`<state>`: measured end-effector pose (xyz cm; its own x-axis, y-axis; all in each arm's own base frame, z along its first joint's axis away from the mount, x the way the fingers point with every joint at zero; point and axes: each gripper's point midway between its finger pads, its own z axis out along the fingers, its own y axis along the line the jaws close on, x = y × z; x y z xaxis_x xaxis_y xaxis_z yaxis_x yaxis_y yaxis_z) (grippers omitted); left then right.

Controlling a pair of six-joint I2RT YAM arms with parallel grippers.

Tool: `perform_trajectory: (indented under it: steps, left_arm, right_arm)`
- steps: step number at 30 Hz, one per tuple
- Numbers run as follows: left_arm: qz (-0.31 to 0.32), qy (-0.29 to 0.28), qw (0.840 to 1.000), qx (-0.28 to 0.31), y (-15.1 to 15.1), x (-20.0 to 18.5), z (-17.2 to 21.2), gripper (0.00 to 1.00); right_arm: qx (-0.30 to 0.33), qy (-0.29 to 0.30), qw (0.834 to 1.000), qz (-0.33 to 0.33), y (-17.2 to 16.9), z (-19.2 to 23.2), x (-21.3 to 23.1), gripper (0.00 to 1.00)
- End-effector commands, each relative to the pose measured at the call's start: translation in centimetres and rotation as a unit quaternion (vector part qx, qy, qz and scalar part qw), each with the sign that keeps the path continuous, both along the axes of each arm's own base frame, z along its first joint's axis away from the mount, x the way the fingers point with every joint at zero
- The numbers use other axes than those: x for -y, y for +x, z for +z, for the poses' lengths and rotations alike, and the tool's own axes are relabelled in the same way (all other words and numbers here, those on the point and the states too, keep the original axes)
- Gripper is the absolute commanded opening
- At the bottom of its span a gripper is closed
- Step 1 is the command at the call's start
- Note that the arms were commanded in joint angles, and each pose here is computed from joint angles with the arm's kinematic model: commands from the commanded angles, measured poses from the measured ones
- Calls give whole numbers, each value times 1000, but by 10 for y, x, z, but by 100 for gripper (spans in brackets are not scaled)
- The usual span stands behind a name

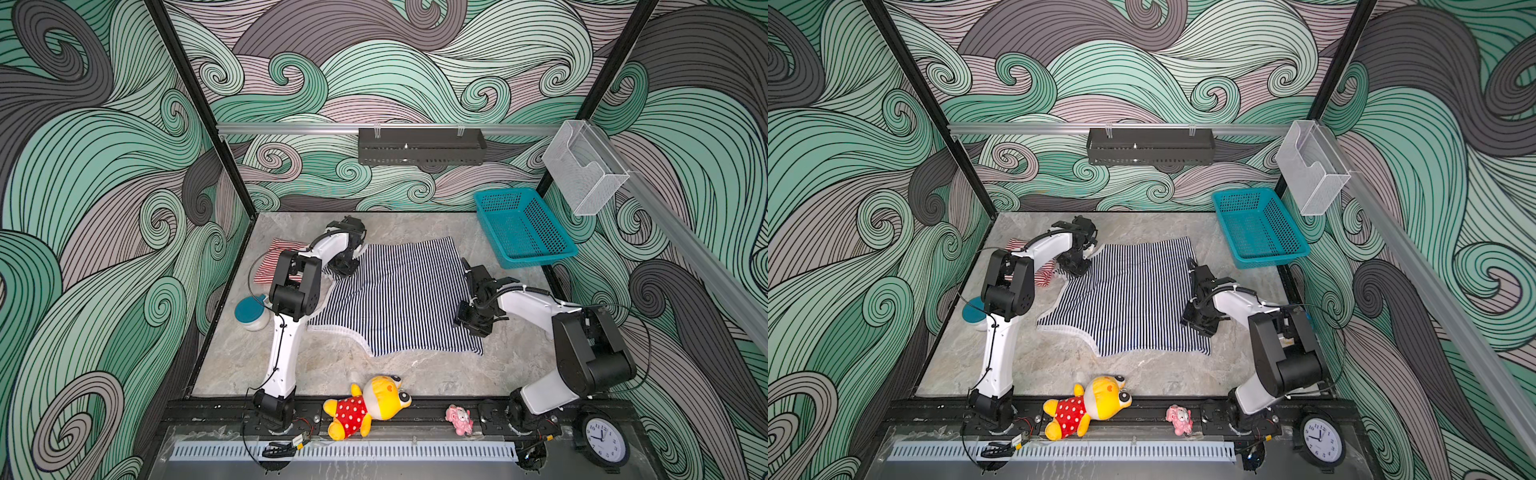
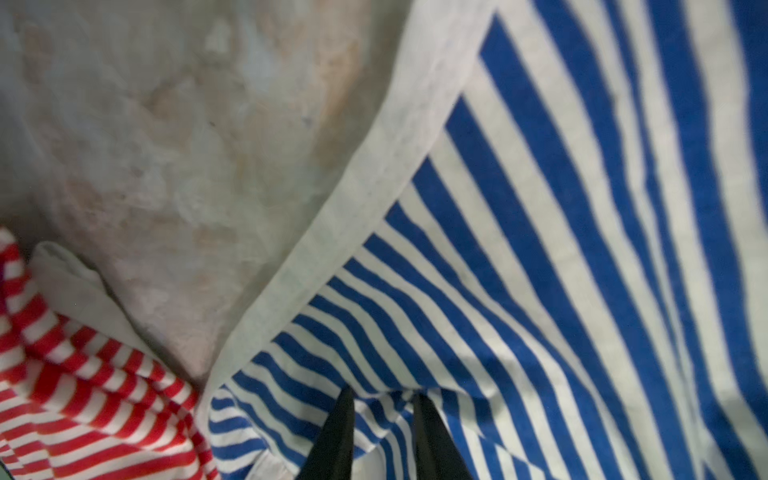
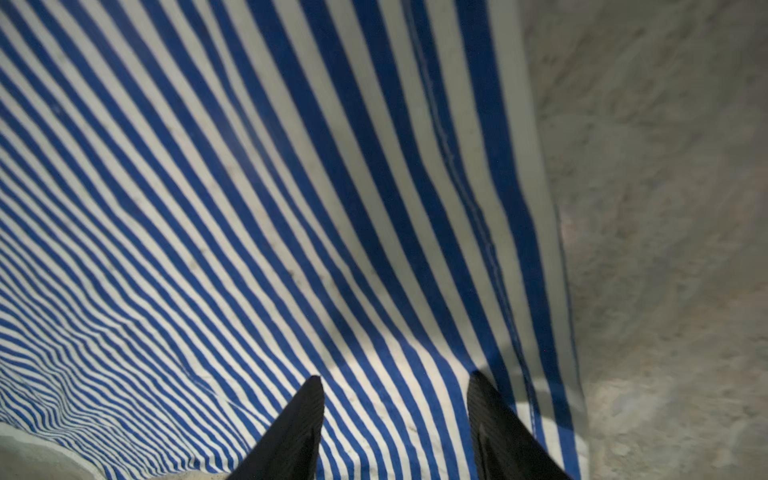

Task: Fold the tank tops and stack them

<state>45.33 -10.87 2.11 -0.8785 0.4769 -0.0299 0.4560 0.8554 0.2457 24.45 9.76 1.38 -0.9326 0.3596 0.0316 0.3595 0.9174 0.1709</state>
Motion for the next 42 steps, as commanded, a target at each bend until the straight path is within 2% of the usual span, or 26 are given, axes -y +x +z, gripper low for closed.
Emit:
perform_trajectory:
  steps: [1, 11, 16, 21, 25, 28, 31, 37, 42]
  left_arm:
    - [-4, 19, 999, -27, -3, -8, -12, 26]
    - [-18, 30, 999, -14, 16, -12, -6, 25]
    - [-8, 53, 999, -10, 20, -25, 0, 24]
    - [-36, -14, 998, -49, -13, -6, 13, 24]
    - [-54, -22, 997, -47, -34, 4, 23, 24]
    - [-64, -65, 995, -50, -54, 21, 35, 24]
    - [-85, -85, 991, -64, -79, 36, 36, 24]
    - [-119, -73, 983, -115, -132, 47, 7, 24]
    - [-120, -39, 984, -123, -148, 31, -9, 24]
  right_arm:
    - [-39, -56, 997, -20, -13, -12, 27, 58]
    - [-40, -82, 995, -38, -8, -6, 55, 58]
    - [-40, -63, 997, -34, -10, -5, 48, 57]
    - [29, 17, 999, -21, 2, 21, 20, 59]
    - [65, 44, 997, -21, 7, 46, 12, 60]
    - [77, 33, 996, -26, 5, 55, 17, 61]
    - [57, 8, 998, -23, -4, 52, 26, 60]
    - [30, -15, 999, -34, -23, 40, 35, 61]
    - [26, -19, 998, -52, -40, 37, 41, 62]
